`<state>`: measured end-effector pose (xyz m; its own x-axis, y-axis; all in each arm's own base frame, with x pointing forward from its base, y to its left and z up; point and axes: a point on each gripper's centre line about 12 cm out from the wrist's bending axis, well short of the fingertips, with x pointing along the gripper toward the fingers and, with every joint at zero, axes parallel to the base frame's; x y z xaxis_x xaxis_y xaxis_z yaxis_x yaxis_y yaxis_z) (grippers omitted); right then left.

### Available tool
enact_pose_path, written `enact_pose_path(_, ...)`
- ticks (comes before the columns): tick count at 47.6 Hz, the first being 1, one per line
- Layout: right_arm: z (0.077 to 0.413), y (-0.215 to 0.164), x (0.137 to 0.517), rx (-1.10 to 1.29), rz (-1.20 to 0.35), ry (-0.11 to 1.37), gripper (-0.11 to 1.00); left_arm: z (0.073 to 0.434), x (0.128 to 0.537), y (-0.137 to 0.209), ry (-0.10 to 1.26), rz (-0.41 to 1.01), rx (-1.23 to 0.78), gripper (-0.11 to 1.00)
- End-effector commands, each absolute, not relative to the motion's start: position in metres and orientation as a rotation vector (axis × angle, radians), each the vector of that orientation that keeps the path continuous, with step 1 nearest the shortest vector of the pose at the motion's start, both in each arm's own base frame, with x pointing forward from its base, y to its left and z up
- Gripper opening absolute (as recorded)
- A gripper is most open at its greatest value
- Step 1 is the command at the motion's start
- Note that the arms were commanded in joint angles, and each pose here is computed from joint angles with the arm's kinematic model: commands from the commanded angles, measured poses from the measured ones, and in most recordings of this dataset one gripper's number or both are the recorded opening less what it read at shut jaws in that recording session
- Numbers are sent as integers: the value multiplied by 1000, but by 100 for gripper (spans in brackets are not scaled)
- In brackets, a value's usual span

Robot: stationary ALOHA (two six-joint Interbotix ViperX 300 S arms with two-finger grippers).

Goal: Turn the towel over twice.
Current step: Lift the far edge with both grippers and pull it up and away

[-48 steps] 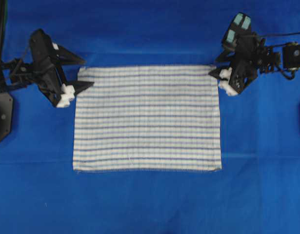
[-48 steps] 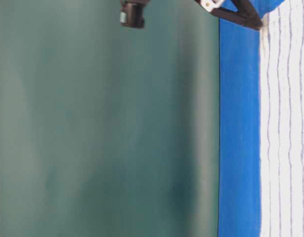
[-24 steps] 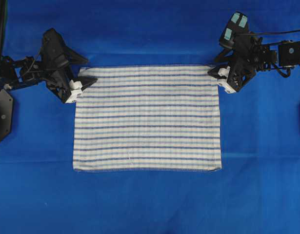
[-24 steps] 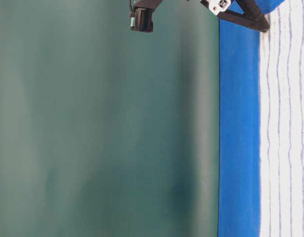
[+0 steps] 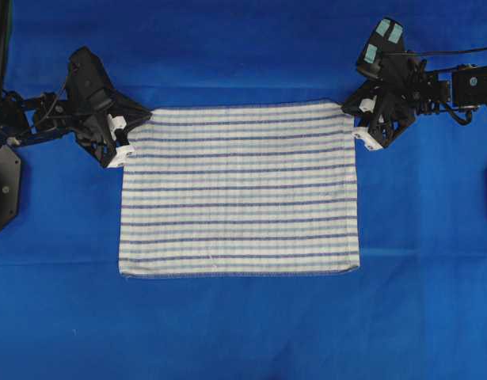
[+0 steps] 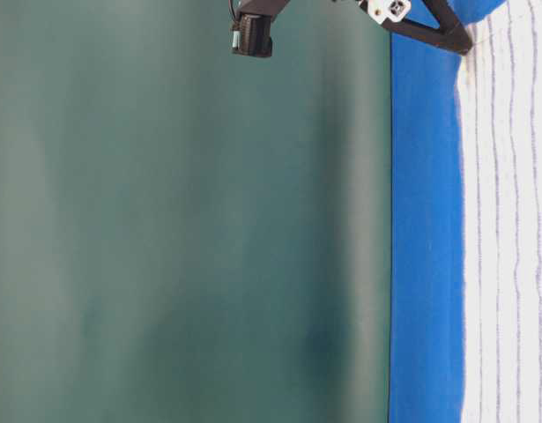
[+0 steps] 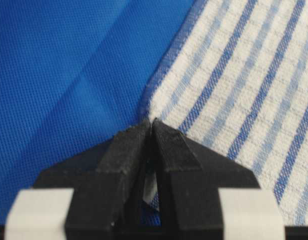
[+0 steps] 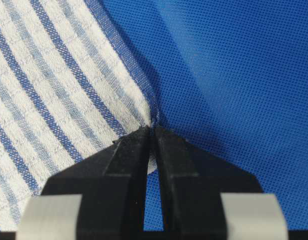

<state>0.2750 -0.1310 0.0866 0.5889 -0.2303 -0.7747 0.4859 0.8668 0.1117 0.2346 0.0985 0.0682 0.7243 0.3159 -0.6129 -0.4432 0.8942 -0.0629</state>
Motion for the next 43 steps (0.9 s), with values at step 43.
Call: enact_pose_path(43, 268, -192, 237, 158, -731, 440, 6, 260, 234, 161, 248, 583, 127, 1)
